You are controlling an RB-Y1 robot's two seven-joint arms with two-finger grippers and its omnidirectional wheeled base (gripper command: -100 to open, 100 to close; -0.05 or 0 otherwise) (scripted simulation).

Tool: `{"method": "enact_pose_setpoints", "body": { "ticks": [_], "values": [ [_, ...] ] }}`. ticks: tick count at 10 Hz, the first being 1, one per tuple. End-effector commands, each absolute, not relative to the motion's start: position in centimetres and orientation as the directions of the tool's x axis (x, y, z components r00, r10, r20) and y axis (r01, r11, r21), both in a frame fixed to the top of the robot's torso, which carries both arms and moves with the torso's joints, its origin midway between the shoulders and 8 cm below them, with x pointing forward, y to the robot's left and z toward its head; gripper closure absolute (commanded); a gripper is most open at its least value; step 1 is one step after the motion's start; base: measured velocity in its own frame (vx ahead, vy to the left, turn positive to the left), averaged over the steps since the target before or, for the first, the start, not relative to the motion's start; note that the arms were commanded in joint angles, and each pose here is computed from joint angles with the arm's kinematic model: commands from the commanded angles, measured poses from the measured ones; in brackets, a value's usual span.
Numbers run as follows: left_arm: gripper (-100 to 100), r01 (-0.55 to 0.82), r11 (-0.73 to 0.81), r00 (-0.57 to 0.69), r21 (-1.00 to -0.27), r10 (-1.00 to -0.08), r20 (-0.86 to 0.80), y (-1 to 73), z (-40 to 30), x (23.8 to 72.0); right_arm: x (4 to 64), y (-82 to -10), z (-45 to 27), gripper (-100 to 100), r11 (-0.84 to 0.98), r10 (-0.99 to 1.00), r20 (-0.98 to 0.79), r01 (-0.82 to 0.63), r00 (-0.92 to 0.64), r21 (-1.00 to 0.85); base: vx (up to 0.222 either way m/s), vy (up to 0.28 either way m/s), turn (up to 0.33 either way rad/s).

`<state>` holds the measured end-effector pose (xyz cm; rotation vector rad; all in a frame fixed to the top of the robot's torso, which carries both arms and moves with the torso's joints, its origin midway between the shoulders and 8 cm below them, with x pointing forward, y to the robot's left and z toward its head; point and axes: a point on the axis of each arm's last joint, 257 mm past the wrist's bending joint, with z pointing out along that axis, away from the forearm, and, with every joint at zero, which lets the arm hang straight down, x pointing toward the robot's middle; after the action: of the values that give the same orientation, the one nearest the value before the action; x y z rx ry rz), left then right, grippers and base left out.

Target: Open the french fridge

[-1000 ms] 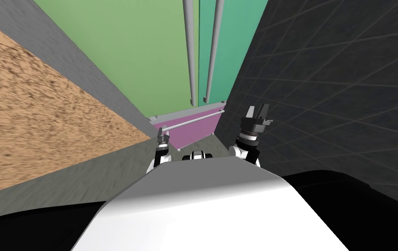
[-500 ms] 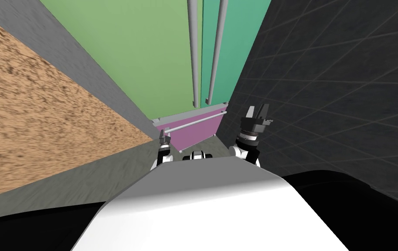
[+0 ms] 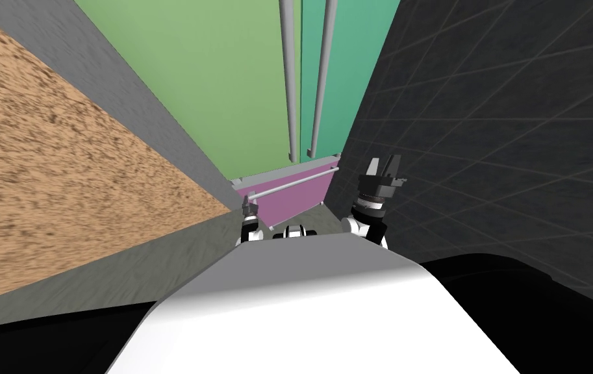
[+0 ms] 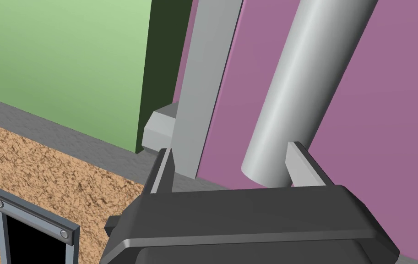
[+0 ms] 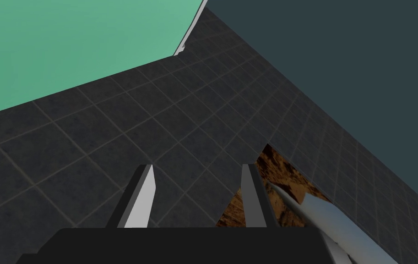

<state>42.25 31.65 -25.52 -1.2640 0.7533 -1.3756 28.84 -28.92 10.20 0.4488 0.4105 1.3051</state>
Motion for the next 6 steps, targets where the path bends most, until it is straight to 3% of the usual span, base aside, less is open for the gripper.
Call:
{"method": "enact_pose_setpoints", "body": {
  "ticks": [1, 6],
  "values": [
    [-100, 0.282, -0.250, 0.141, -0.926, -0.944, 0.298, 31.2, -25.8, 42.2, 28.8, -28.9, 10.2, 0, 0.201, 0.976, -0.037, -0.821, 0.215, 0.534, -0.026, -0.008, 0.002],
    [-100, 0.287, -0.230, 0.125, -0.930, -0.953, 0.274, 31.0, -23.3, 44.0, 28.8, -28.9, 10.2, 0, 0.201, 0.976, -0.037, -0.821, 0.215, 0.534, -0.008, -0.031, 0.029]
  ]
}}
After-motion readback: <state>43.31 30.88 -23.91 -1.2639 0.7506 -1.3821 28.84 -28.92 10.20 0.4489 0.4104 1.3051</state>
